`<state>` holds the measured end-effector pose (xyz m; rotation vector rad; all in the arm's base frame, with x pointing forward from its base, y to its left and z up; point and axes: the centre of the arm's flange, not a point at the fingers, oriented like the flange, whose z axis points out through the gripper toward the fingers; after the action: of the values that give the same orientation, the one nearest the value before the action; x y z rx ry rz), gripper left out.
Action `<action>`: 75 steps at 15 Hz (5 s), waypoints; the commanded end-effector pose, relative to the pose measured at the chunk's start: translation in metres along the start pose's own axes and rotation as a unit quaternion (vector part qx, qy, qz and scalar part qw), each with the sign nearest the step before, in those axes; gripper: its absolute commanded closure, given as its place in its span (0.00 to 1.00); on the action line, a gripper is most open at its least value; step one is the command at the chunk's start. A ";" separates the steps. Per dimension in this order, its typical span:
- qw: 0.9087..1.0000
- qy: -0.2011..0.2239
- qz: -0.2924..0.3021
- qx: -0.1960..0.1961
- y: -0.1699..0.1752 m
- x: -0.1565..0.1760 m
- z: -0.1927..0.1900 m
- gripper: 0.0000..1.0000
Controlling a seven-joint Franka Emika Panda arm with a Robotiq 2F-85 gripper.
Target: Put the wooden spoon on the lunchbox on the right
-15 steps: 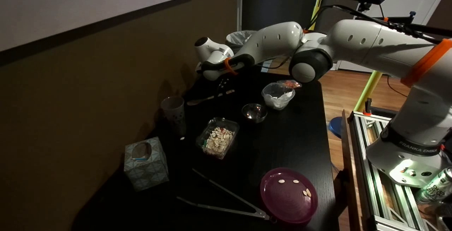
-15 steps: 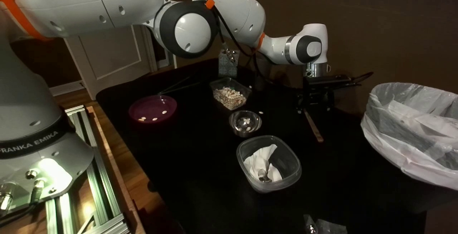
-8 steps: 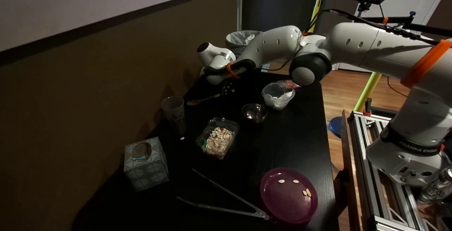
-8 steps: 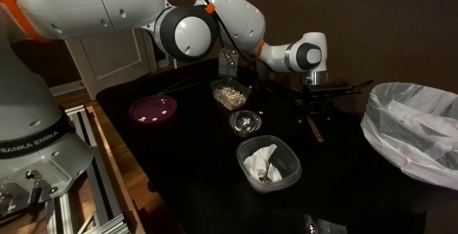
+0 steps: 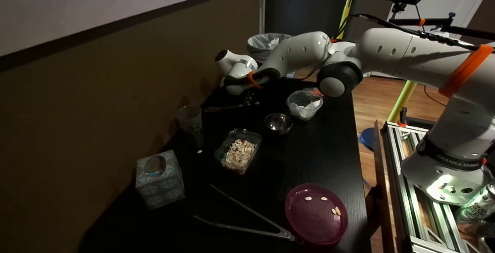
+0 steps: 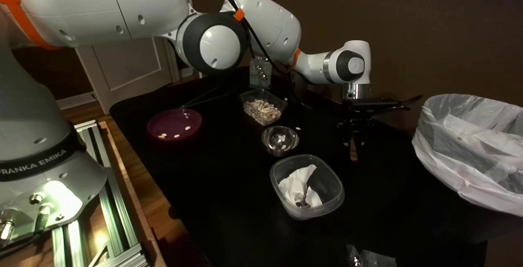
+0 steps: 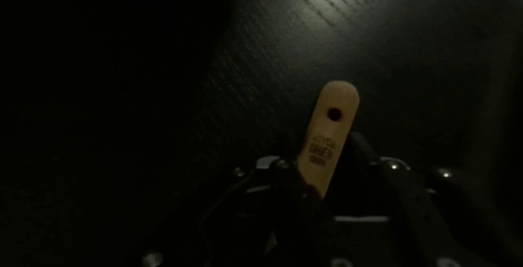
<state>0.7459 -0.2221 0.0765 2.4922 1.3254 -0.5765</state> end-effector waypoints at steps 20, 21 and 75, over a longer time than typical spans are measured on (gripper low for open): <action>0.979 0.198 -0.046 0.010 -0.020 -0.043 -0.070 0.94; 0.974 0.218 -0.055 0.001 -0.019 -0.042 -0.067 0.94; 0.895 0.445 0.016 0.006 -0.013 -0.095 -0.118 0.94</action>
<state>0.7818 -0.2554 0.2009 2.7145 1.6645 0.6720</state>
